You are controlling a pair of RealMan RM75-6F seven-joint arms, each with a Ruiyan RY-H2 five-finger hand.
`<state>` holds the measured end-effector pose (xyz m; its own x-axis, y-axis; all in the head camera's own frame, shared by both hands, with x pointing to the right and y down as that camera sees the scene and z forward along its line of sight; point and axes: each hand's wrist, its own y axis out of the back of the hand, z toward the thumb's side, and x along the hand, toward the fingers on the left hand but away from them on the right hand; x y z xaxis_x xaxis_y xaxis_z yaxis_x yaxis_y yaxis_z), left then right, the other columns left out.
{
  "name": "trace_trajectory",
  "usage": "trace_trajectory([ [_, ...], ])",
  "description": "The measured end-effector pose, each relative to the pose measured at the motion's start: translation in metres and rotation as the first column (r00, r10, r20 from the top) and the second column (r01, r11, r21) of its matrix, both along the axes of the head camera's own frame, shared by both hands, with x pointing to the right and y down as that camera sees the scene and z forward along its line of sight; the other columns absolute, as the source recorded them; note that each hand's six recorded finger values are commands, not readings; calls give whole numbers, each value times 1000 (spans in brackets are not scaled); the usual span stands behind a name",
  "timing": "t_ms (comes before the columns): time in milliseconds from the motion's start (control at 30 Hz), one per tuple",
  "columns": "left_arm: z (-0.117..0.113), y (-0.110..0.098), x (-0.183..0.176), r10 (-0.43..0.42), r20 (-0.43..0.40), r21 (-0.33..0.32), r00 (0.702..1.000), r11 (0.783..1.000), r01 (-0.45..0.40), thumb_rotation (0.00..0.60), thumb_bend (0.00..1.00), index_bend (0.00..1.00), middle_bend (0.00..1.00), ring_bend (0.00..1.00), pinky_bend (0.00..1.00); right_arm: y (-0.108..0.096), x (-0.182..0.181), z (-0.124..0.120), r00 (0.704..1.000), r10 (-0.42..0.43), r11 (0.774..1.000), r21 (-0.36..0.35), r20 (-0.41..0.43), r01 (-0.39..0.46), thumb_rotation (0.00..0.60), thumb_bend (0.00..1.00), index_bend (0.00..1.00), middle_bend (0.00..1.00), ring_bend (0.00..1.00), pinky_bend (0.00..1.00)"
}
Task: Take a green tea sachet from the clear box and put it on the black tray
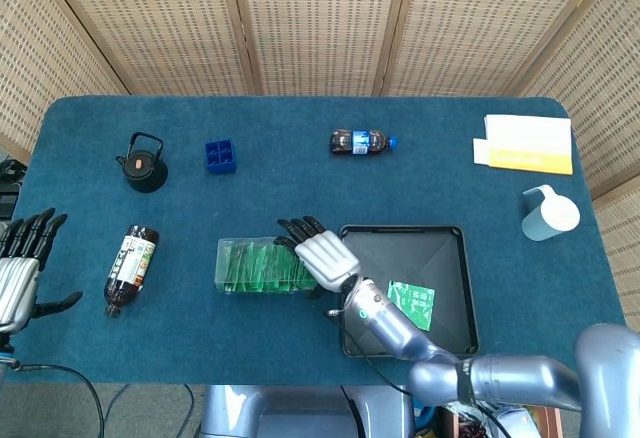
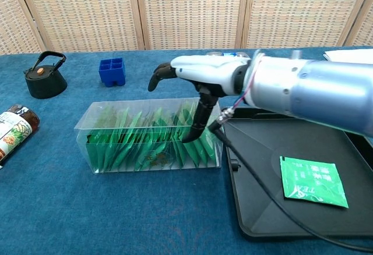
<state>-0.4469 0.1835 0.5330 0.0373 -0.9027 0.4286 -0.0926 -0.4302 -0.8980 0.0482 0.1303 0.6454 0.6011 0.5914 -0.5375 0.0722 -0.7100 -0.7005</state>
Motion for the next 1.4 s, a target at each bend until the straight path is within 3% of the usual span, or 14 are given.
trace_trajectory([
  [267,-2,-1,-3,-12,-7,3,1000,1000,12,600,31,0,0,0,0,-4,-18,0,1000,13,1000,13,-10,-12,600,281,236,0,0,0],
  [633,-4,-3,-6,-21,-17,7,1000,1000,21,600,32,0,0,0,0,-2,-21,11,998,0,1000,28,-65,2,600,298,256,0,0,0],
  [867,-5,-3,-7,-24,-21,5,1000,1000,24,600,32,0,0,0,0,-5,-24,9,999,-12,996,84,-52,17,600,519,351,4,0,0],
  [1033,-4,-4,-8,-27,-23,1,999,1000,27,600,32,0,0,0,0,-16,-26,7,999,15,995,102,-38,-11,600,635,373,4,0,0],
  [1400,0,-7,-12,-42,-32,-19,999,999,41,600,32,0,0,0,0,-53,-28,-4,994,103,989,114,-35,-99,600,661,373,3,0,0],
])
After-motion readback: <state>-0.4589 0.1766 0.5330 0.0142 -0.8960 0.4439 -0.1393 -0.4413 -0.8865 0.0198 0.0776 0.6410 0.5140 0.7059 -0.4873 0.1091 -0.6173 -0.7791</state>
